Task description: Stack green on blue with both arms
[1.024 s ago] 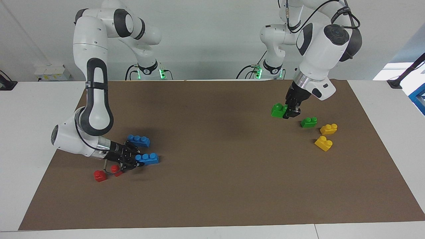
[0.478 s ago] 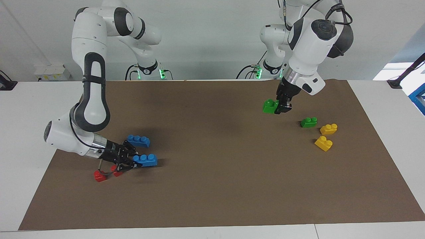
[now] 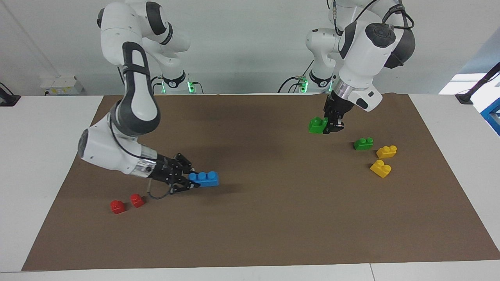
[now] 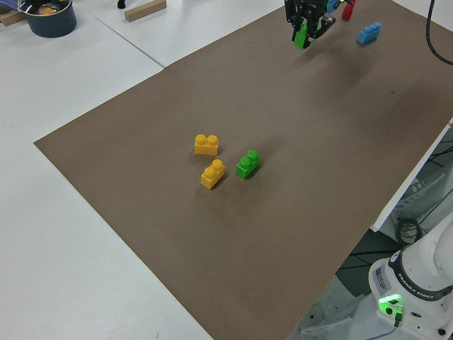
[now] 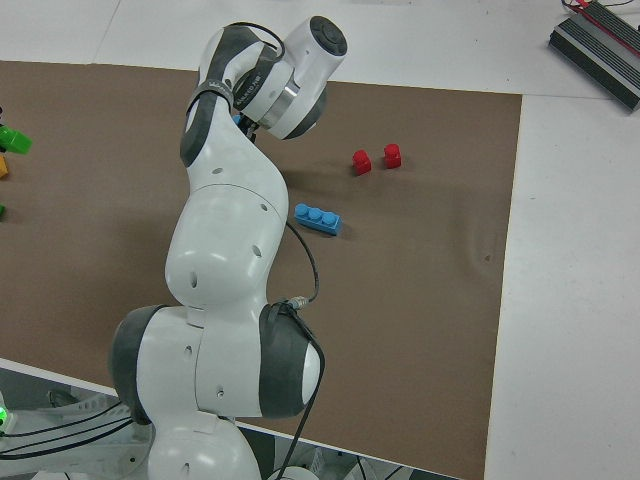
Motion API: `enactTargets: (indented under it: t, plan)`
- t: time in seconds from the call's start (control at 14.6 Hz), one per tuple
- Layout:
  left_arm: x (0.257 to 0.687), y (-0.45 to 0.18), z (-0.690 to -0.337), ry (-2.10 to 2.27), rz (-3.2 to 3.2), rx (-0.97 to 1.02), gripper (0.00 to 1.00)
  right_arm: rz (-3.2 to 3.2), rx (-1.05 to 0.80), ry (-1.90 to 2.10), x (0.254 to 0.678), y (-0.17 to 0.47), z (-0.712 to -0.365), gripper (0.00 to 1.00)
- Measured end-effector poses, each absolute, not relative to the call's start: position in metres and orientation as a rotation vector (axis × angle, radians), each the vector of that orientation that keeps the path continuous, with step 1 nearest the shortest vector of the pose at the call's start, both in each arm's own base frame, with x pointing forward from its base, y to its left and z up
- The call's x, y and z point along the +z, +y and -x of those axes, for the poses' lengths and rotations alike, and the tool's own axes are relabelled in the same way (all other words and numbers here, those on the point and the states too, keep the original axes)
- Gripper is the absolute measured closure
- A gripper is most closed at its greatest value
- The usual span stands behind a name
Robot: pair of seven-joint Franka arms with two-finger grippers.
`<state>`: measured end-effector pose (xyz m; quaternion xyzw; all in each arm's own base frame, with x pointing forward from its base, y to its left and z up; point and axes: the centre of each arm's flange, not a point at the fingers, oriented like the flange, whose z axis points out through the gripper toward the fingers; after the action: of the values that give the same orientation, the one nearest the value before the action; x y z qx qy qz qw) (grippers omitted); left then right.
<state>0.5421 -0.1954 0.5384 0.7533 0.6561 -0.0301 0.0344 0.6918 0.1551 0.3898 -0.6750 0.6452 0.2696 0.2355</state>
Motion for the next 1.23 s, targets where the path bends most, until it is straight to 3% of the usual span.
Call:
enactTargets:
  t: [0.34, 0.75, 1.23]
  plan:
    - [0.539, -0.211, -0.536, 2.025, -2.31, -0.096, 0.66, 1.86, 0.673, 1.786, 0.383, 0.296, -0.655, 0.65]
    - [0.539, -0.218, -0.535, 2.031, -2.293, -0.089, 0.66, 1.875, 0.552, 1.817, 0.324, 0.346, -0.612, 0.65]
    - [0.498, -0.256, -0.53, 2.011, -2.246, -0.062, 0.66, 1.895, 0.572, 1.77, 0.297, 0.341, -0.604, 0.65]
